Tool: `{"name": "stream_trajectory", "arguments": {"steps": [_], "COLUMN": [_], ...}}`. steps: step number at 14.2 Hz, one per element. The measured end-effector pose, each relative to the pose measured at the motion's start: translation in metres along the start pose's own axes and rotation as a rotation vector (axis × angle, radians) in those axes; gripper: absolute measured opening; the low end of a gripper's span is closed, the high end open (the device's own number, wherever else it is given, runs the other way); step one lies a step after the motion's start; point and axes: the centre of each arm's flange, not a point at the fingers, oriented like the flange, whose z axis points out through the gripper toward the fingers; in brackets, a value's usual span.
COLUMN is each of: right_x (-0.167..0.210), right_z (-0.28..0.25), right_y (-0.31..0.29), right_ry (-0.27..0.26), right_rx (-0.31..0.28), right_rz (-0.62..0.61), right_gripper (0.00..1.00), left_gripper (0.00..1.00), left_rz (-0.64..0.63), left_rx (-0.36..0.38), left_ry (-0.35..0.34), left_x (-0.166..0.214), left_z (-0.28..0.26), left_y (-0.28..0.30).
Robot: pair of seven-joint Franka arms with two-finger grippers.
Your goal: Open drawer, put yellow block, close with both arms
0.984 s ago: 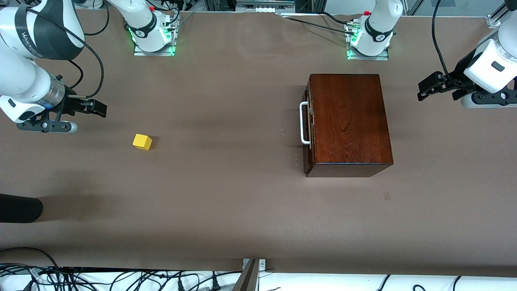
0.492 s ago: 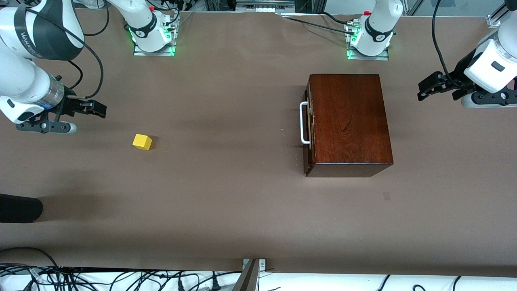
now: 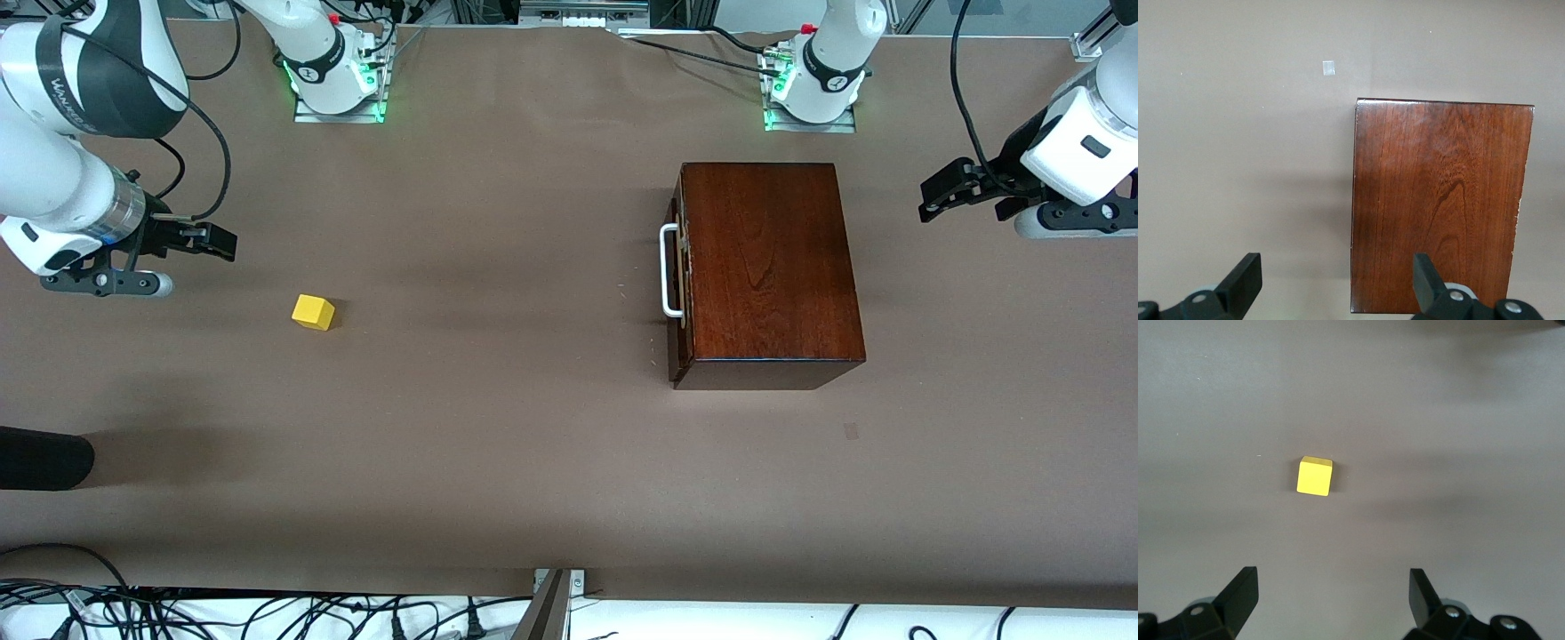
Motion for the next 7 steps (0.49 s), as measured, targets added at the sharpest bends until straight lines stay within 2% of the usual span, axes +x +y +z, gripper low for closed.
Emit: {"name": "stream_trajectory", "arguments": {"steps": [7], "right_x": [0.0029], "right_z": [0.0021], "right_y": [-0.0007], "right_ry": [-0.003], "right_rx": [0.001], "right_rz": [0.0], "right_gripper": [1.0], "left_gripper": [1.0], "left_rz": [0.0], "left_rx": [0.0], "left_ry": [-0.005], "left_x": [0.0014], "left_z": [0.0025], "left_y": [0.0]}}
